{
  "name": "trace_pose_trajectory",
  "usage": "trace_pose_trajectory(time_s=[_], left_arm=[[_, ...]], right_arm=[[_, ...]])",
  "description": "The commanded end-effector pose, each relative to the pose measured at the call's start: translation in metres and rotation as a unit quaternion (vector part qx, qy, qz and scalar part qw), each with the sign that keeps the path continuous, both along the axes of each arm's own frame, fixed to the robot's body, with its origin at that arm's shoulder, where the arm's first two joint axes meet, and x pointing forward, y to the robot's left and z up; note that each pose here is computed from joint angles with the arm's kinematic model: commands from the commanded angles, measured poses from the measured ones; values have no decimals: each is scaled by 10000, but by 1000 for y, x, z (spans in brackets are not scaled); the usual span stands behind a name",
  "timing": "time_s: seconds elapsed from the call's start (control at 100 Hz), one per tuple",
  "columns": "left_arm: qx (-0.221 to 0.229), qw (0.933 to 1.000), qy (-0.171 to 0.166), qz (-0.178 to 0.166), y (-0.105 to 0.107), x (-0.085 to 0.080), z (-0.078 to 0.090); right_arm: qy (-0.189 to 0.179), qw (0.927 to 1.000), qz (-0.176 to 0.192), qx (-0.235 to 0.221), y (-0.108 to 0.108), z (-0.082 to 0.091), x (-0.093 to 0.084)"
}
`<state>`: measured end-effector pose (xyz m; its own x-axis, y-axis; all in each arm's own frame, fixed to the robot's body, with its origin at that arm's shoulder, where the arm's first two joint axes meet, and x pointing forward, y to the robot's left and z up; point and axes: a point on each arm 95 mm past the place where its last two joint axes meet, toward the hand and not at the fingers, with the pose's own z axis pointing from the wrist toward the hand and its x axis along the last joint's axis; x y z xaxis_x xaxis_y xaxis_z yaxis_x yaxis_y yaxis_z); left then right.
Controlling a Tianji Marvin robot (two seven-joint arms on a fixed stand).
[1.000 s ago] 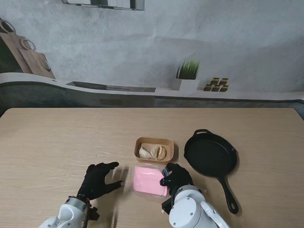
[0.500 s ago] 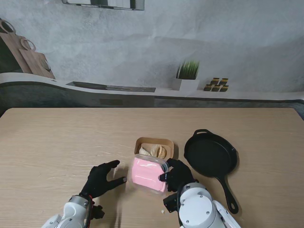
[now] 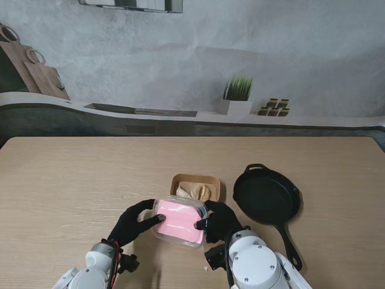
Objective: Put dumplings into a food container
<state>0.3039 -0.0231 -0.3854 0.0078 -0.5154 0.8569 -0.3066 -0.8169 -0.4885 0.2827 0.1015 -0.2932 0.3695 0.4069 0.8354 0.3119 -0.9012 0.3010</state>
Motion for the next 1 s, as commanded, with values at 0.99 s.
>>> trace_pose_trajectory(time_s=[0.99], left_arm=[[-1101, 9924, 464, 302, -21, -4, 31]], right_arm=[[-266, 9921, 418, -1150, -4, -19, 20]])
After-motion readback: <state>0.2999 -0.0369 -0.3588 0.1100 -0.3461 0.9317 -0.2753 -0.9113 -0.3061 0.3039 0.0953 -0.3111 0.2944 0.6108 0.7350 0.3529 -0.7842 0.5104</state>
